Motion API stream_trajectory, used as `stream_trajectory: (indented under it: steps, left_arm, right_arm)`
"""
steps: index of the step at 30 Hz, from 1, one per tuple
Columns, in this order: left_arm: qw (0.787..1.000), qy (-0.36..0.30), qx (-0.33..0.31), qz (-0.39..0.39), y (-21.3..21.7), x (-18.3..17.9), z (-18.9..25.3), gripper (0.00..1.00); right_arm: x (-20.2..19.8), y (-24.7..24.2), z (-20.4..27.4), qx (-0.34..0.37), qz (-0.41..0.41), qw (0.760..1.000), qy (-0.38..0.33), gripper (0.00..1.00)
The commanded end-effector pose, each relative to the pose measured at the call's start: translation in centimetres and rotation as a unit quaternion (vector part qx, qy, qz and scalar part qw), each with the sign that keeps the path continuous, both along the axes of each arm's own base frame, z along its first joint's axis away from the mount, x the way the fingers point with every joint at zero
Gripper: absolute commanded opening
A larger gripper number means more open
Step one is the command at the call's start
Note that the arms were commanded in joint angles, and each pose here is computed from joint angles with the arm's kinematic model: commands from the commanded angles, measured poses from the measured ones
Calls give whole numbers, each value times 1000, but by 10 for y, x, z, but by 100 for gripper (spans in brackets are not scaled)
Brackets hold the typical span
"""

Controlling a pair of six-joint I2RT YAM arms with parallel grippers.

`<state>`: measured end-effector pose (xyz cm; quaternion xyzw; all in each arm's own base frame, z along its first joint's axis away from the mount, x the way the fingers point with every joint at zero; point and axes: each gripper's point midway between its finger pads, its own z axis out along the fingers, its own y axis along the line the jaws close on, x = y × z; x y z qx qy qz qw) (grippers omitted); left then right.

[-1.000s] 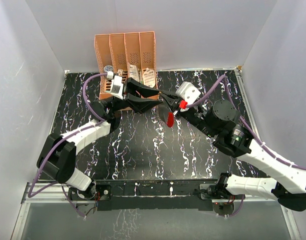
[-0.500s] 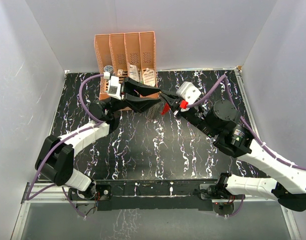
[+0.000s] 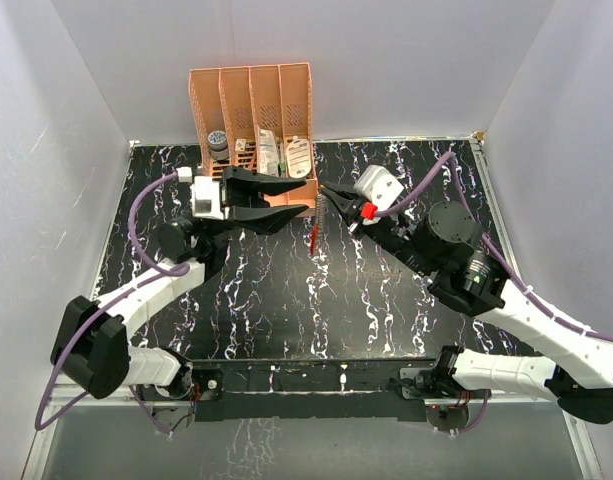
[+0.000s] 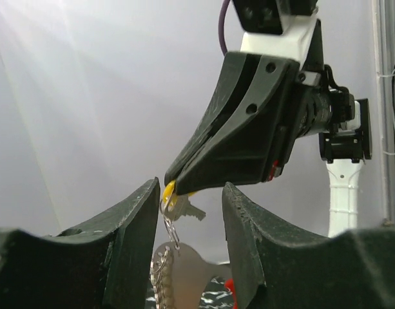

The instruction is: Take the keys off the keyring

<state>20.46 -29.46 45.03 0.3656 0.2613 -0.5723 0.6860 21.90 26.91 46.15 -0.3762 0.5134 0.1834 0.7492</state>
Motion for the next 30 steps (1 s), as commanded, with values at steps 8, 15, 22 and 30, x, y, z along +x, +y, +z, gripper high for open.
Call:
stream_trajectory:
  steps: [8,15,22,30]
  left_arm:
    - [989,-48,-56,127,17,25,29,40]
    - [993,-55,-33,95,1,30,27,40]
    - [996,-58,-26,70,-1,22,25,41]
    - [993,-65,0,101,4,20,7,41]
  right_arm:
    - [-11,-15,33,52,3,998,-31,0]
    - [-12,-15,34,53,7,998,-29,0]
    - [-12,-14,34,53,8,998,-30,0]
    - [-28,1,41,38,69,997,-23,0]
